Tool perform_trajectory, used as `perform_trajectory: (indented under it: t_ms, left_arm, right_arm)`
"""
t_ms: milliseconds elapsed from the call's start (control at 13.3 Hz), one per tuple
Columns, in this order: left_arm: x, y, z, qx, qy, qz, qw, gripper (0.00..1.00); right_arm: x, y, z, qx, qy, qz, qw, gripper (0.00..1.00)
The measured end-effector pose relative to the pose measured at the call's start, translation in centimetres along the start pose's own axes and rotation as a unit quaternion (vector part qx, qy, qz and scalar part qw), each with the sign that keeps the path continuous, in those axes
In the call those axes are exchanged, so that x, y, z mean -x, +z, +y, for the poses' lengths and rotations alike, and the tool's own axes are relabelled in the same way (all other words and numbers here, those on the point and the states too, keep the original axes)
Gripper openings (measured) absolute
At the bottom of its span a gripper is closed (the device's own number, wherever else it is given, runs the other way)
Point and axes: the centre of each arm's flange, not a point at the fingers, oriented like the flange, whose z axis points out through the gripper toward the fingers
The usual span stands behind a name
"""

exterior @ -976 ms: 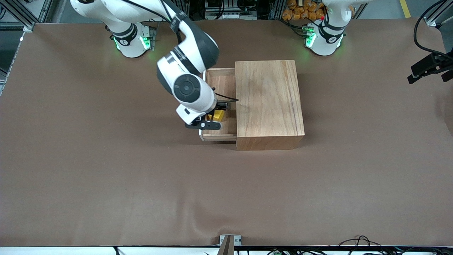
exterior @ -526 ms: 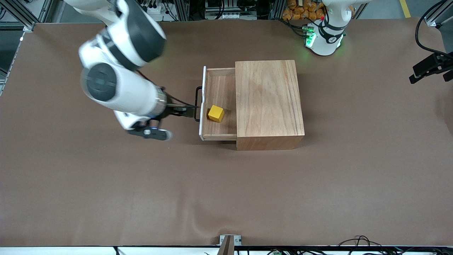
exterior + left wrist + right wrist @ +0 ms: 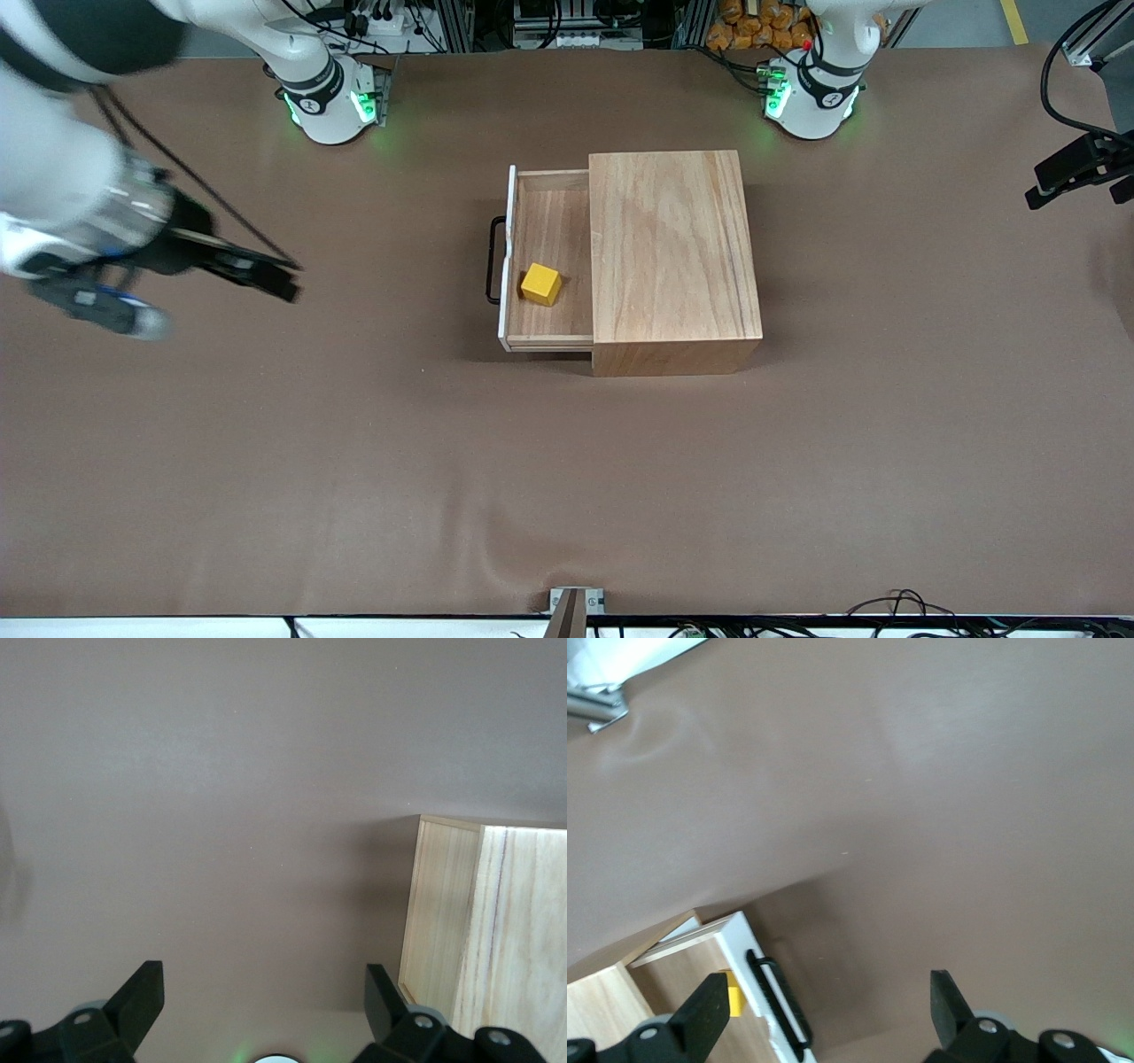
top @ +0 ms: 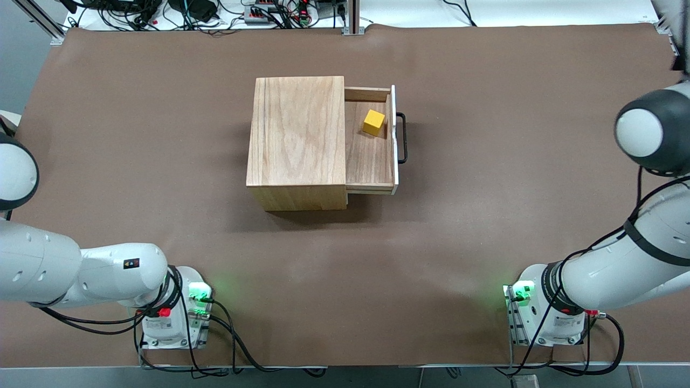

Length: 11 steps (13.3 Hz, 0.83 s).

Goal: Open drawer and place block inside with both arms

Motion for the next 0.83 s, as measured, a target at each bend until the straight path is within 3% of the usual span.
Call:
perform_trajectory:
  t_ms: [375, 826]
  left_arm:
    - [0.0, 0.1, 0.0, 0.000, 0.000, -0.001, 1.000, 1.00]
    - [0.0, 0.4, 0.2, 0.000, 0.001, -0.003, 1.000, 1.00]
  right_arm:
    - [0.0, -6.0, 8.5, 0.032, -0.081, 0.033, 0.996, 1.00]
    - [-0.2, -5.5, 13.6, 0.033, -0.100, 0.030, 0.994, 1.00]
